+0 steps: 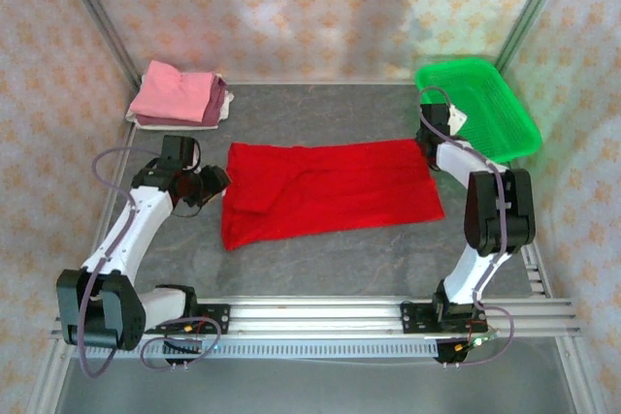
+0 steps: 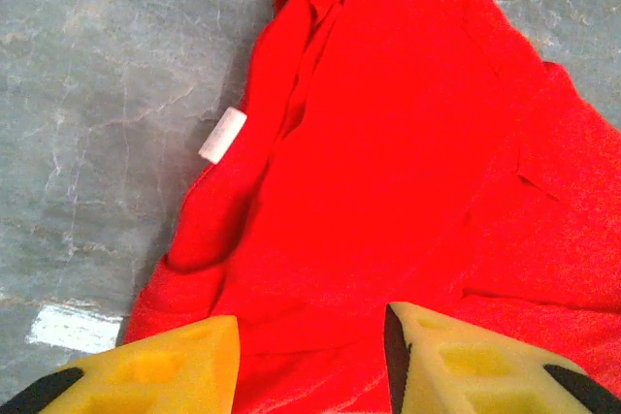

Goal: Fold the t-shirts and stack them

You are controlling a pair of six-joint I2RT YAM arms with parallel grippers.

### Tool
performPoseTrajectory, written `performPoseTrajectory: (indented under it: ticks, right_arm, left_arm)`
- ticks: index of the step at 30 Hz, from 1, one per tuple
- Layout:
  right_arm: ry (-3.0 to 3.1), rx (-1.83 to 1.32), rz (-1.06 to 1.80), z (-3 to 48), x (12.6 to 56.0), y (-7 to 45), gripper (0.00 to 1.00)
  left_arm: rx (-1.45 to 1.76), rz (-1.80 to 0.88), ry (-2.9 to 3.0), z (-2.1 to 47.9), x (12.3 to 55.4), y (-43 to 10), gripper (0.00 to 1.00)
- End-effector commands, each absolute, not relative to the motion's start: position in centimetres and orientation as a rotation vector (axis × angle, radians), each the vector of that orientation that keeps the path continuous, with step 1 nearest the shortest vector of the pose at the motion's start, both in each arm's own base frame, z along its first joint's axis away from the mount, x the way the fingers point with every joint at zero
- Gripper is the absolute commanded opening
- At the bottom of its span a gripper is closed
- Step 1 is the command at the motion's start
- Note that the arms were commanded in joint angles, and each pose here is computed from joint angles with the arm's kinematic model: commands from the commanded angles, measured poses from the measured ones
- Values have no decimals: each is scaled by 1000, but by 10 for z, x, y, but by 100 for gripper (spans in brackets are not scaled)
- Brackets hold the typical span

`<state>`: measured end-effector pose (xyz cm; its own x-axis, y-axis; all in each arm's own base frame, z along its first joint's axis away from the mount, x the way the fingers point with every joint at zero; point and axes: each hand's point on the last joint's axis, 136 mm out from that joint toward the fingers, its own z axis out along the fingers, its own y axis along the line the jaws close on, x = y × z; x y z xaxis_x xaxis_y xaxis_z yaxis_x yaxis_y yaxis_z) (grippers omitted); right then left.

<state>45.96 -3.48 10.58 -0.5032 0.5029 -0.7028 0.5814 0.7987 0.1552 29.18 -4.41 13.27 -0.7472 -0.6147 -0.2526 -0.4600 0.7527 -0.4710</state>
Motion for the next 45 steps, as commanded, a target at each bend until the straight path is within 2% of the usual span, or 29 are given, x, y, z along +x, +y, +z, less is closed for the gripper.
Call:
performPoseTrajectory:
  ticks: [1, 4, 7, 9, 12, 16, 19, 23, 26, 31, 32, 40, 45]
  right_arm:
    - [2233, 808, -159, 119, 445, -43, 38]
    - [2280, 690, -26, 133, 454, -5, 38]
    - [2293, 511, 128, 146, 461, 53, 38]
    - [2285, 431, 283, 147, 463, 89, 38]
    - [2262, 375, 426, 144, 458, 121, 38]
    - [2237, 344, 444, 139, 447, 132, 39]
    - [2199, 339, 475, 145, 439, 132, 39]
    - [2089, 315, 520, 165, 423, 128, 40]
    - [2026, 315, 502, 172, 409, 117, 42]
    - [2027, 330, 441, 170, 398, 106, 43]
    - [2032, 331, 440, 168, 398, 106, 43]
    - [2071, 326, 445, 161, 402, 110, 44]
    - [2083, 328, 470, 157, 403, 114, 44]
  left_arm:
    - [-838, -523, 2546, 127, 293, -39, 43]
    - [-796, -566, 2553, 119, 307, -46, 40]
    - [-539, -614, 2592, 121, 326, -75, 37]
    - [-311, -508, 2678, 123, 328, -98, 38]
    - [-65, -361, 2771, 114, 326, -127, 44]
    - [138, -206, 2829, 95, 326, -153, 49]
    - [218, 14, 2863, 80, 330, -148, 54]
    - [252, 126, 2881, 60, 334, -143, 55]
    - [248, 158, 2902, 44, 337, -142, 44]
    - [228, 221, 2910, 40, 338, -137, 5]
    - [223, 226, 2906, 43, 339, -136, 2]
    - [184, 222, 2851, 81, 336, -129, 0]
    - [191, 71, 2847, 95, 331, -140, 0]
